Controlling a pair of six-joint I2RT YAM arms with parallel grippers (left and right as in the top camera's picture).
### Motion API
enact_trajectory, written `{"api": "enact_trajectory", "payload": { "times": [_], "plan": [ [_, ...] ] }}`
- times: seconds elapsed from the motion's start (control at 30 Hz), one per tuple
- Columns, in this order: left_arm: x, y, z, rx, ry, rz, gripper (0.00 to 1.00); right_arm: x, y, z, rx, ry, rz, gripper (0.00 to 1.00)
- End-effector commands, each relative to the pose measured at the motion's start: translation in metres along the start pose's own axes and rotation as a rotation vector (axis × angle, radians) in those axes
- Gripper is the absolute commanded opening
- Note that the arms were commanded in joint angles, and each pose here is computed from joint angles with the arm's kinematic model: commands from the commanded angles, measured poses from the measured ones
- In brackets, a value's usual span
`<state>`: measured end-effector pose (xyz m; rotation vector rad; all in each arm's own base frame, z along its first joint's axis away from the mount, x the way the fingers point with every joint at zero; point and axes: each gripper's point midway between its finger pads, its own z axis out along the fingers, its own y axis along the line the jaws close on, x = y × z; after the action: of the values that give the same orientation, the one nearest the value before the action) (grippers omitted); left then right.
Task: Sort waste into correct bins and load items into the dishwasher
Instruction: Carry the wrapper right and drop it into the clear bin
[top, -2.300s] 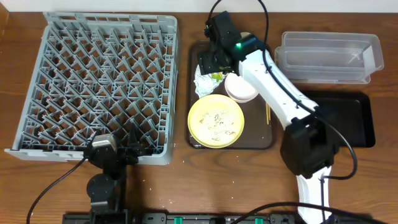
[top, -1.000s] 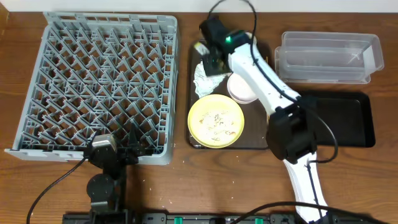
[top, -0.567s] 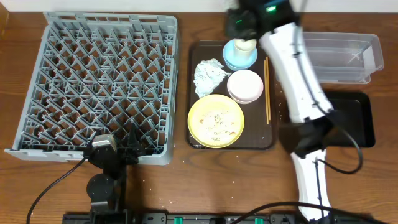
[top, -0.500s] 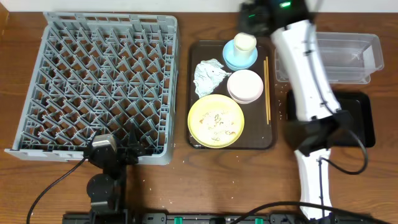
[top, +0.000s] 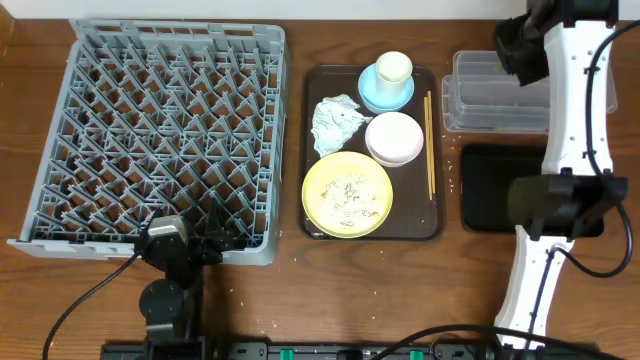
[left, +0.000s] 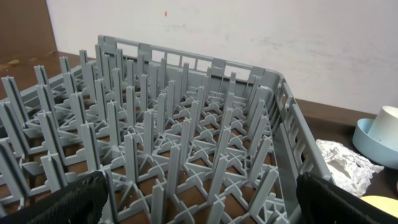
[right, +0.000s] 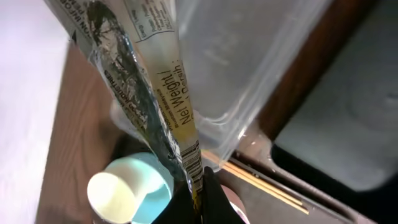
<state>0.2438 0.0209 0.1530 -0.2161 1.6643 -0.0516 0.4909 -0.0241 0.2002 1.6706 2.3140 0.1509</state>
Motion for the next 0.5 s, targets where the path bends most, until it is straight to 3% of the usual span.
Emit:
{"api": "enact_trajectory", "payload": {
  "times": [0.0, 0.17, 0.3, 0.47],
  "plan": [
    [0.016, 0.003, 0.001, -0.013, 0.047, 0.016, 0.98, -0.012, -0.016, 0.010, 0.066, -0.034, 0.229, 0.04],
    [0.016, 0.003, 0.001, -0.013, 0.047, 0.016, 0.98, -0.019, -0.023, 0.030, 0.096, -0.050, 0.360, 0.16],
    [0.016, 0.003, 0.001, -0.013, 0.047, 0.016, 0.98, -0.028, -0.007, 0.044, 0.036, -0.064, 0.269, 0.18],
    [0.016, 0.003, 0.001, -0.013, 0.047, 0.016, 0.98, -0.038, 0.021, 0.048, -0.070, -0.100, 0.073, 0.35]
  ]
}}
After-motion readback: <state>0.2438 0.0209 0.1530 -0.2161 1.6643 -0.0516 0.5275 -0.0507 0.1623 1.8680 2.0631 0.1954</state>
